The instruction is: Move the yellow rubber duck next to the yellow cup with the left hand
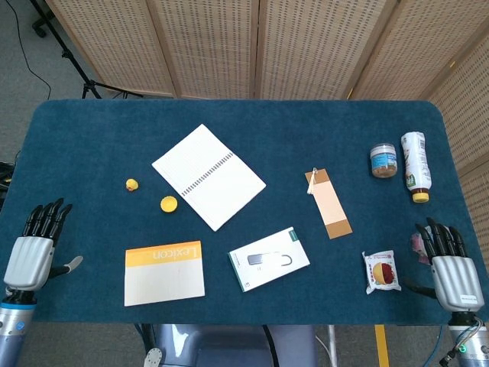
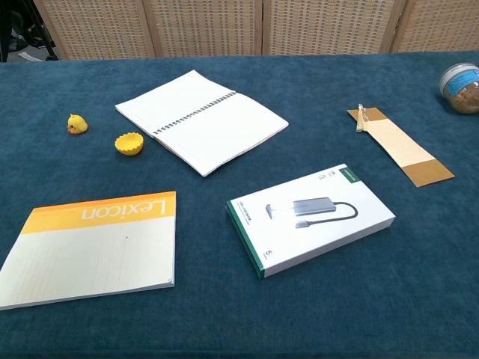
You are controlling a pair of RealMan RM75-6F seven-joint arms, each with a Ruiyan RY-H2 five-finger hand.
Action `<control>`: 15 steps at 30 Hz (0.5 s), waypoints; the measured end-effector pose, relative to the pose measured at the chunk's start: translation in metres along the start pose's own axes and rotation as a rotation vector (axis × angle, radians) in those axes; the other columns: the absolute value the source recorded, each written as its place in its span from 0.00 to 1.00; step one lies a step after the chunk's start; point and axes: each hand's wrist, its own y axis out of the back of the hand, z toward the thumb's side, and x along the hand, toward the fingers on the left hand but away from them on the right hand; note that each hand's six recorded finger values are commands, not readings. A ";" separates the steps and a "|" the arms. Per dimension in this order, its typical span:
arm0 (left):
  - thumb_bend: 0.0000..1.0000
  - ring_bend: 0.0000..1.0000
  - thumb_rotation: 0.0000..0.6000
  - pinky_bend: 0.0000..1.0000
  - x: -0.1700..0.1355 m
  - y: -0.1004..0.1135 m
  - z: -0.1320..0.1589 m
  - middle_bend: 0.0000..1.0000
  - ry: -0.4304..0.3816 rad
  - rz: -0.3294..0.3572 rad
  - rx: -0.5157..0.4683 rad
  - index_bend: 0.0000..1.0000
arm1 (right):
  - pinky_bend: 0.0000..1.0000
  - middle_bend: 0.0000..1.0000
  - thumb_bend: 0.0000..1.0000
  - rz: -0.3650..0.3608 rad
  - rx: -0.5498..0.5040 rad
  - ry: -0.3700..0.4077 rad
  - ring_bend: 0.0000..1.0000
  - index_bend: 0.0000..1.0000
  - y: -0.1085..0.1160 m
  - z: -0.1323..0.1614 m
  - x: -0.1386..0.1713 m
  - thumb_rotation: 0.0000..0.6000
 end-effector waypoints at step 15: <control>0.00 0.00 1.00 0.00 -0.001 -0.001 0.003 0.00 -0.008 -0.003 -0.001 0.00 | 0.00 0.00 0.00 0.000 -0.002 0.005 0.00 0.00 0.000 0.000 0.002 1.00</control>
